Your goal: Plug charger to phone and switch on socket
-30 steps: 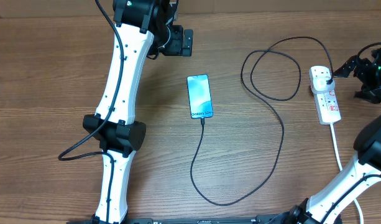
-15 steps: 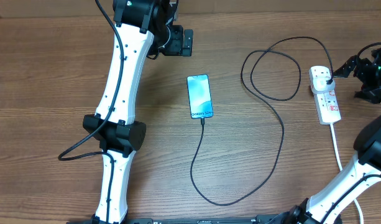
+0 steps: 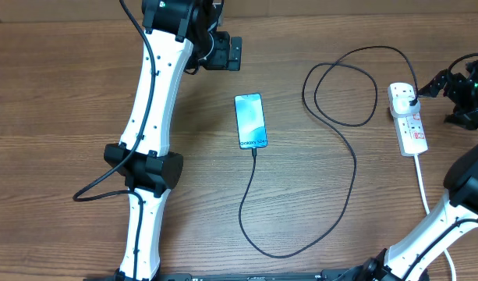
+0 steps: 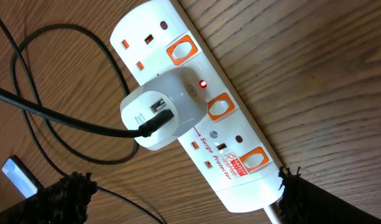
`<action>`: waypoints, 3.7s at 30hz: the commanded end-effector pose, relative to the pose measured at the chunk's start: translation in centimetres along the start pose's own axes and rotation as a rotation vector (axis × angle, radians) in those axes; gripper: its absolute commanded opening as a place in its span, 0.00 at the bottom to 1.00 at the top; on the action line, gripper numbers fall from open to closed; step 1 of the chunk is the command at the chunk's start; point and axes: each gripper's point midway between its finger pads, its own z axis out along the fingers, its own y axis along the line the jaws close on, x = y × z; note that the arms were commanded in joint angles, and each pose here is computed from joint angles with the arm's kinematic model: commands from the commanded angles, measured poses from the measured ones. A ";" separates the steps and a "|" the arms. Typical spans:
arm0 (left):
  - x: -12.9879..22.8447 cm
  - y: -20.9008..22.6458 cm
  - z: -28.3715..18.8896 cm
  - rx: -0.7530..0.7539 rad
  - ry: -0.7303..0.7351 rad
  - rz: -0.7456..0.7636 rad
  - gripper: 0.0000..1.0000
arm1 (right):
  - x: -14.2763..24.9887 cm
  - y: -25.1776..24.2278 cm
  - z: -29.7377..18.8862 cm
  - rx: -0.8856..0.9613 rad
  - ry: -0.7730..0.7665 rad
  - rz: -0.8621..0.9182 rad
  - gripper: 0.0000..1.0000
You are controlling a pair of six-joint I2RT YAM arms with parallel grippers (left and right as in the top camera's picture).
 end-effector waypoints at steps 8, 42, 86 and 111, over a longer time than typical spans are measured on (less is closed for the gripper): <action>-2.5 0.6 -2.3 -0.042 -0.142 0.056 1.00 | -0.7 0.2 -0.4 0.007 -0.023 -0.010 1.00; 4.0 3.6 -7.4 -0.076 -0.521 0.103 1.00 | -0.7 0.2 -0.4 0.007 -0.023 -0.010 1.00; 20.4 14.1 -9.1 -0.068 -1.445 0.028 1.00 | -0.7 0.2 -0.4 0.006 -0.024 -0.010 1.00; 23.3 15.5 -3.8 -0.259 -1.191 0.219 1.00 | -0.7 0.2 -0.4 0.006 -0.024 -0.010 1.00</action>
